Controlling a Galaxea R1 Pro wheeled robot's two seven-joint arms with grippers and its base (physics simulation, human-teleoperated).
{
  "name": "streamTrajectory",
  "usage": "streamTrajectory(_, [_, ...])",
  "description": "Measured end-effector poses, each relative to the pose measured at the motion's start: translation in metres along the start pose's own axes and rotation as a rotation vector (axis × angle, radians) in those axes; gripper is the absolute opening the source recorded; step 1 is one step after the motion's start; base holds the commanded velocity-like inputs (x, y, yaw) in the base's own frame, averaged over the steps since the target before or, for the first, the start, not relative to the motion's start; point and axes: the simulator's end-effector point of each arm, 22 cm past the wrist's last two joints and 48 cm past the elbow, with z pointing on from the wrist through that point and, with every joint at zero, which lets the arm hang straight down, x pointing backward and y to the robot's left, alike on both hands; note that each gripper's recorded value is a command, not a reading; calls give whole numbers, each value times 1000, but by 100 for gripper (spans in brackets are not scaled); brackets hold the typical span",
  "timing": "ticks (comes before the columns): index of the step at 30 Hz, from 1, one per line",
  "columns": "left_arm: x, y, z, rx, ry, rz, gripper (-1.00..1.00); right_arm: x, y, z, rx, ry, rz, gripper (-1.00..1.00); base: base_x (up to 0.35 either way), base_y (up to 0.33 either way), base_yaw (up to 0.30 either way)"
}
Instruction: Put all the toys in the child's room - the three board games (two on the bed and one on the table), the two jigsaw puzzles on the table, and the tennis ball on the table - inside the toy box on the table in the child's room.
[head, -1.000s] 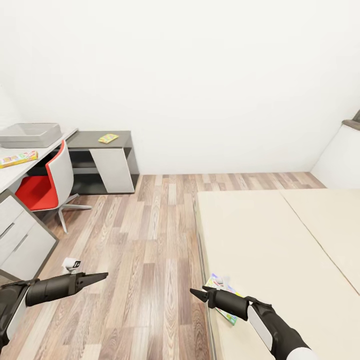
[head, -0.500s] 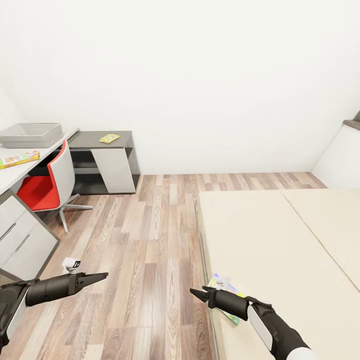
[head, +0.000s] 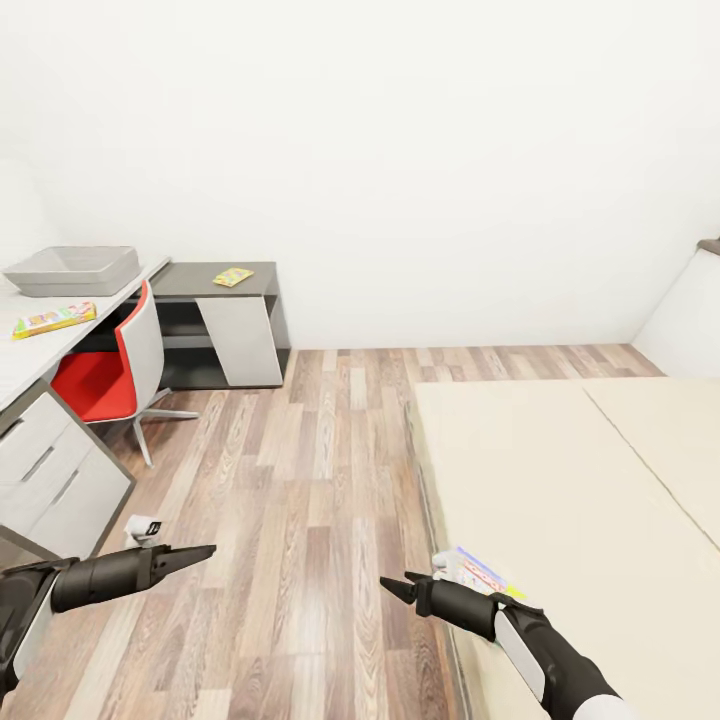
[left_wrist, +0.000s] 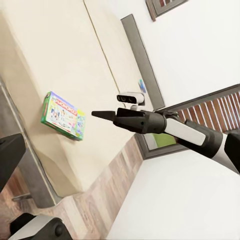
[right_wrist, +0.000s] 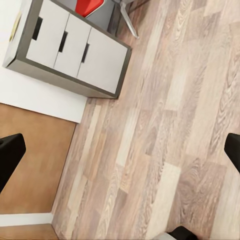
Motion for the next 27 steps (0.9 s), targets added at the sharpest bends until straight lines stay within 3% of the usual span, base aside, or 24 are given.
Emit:
streamTrajectory(14, [-10,3,-13,-20,-35,7,100,5,19,25,-6,-11,23,100,0,19,0])
streamTrajectory(27, [-12,5,-18,-31,-37,10,100,5,19,28,1,-12,24,100,0,120,0])
